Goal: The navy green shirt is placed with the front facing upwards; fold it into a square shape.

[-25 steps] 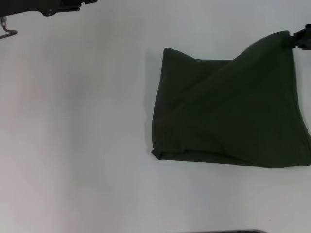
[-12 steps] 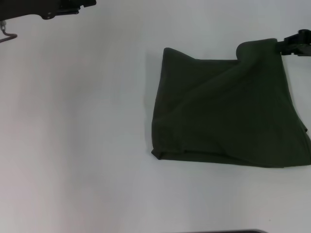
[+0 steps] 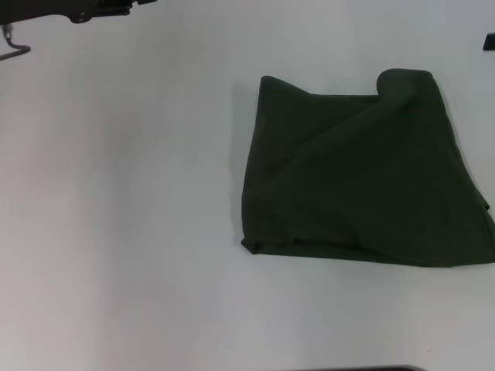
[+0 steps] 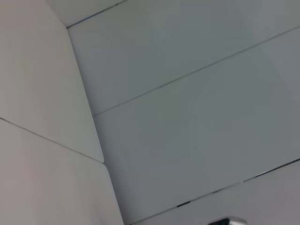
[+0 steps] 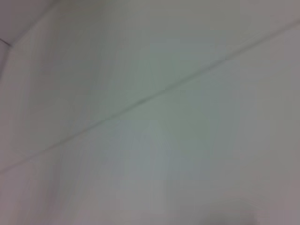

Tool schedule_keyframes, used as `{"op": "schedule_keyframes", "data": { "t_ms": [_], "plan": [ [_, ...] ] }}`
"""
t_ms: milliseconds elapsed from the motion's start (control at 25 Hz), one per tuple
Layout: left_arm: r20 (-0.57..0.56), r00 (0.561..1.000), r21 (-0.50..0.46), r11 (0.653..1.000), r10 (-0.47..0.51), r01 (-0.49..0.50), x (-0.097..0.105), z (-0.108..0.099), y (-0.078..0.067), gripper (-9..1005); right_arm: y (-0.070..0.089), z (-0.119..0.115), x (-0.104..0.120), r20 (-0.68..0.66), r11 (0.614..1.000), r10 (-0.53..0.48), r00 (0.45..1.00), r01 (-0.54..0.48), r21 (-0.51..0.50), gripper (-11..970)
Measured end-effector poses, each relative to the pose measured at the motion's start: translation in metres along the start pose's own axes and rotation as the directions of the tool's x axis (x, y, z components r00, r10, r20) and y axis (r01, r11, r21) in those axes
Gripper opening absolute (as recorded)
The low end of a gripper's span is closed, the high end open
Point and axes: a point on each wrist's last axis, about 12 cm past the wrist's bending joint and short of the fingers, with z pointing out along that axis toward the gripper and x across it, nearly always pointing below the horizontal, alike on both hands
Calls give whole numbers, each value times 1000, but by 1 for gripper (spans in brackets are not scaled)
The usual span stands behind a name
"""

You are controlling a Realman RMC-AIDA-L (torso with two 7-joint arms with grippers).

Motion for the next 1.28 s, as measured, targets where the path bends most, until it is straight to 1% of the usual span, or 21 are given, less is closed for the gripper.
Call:
{"op": "schedule_keyframes", "data": {
  "t_ms": [80,200,320,360,400,480,560,640,800,880,960,1080,1200,1280],
  "plan": [
    [-15,1000,-6,1000,13,-13,-3,1,-2,949,7,-6,-4,-4,999,-12,1000,11,-45,365],
    [-67,997,-29,998,46,-48,-9,4,-8,949,23,-10,-6,-50,990,-43,998,36,-136,364],
    [-137,988,-77,993,77,-88,-15,7,-11,949,39,-13,-3,-80,966,-74,994,51,-254,363],
    [-137,988,-77,993,77,-88,-15,7,-11,949,43,-15,-2,-85,956,-83,993,55,-289,364],
    [-184,979,-124,986,85,-109,-16,9,-10,949,45,-16,0,-88,948,-89,992,57,-314,364],
    [-221,971,-173,977,85,-125,-16,11,-6,949,46,-18,5,-87,932,-96,992,59,-357,365],
    [-258,963,-219,966,82,-141,-15,14,-2,949,43,-20,13,-80,915,-117,990,76,-397,365],
    [-284,955,-243,957,87,-159,-13,16,0,948,40,-22,21,-71,899,-148,986,104,-426,365],
    [-269,957,-254,951,105,-176,-15,19,2,948,28,-27,45,3,852,-235,972,208,-481,366],
    [-255,961,-266,947,111,-180,-17,19,3,948,21,-26,58,65,836,-262,963,260,-483,412],
    [-250,962,-271,945,113,-182,-18,18,3,948,13,-25,68,108,840,-270,957,289,-460,459],
    [-251,962,-276,945,106,-176,-17,18,4,948,2,-26,84,148,840,-309,940,342,-421,529],
    [-248,965,-288,945,84,-156,-14,19,8,949,-4,-28,99,189,809,-379,906,423,-407,602],
    [-243,968,-313,940,59,-136,-12,23,11,948,-6,-29,106,218,788,-421,881,474,-393,650]
  ]
}}
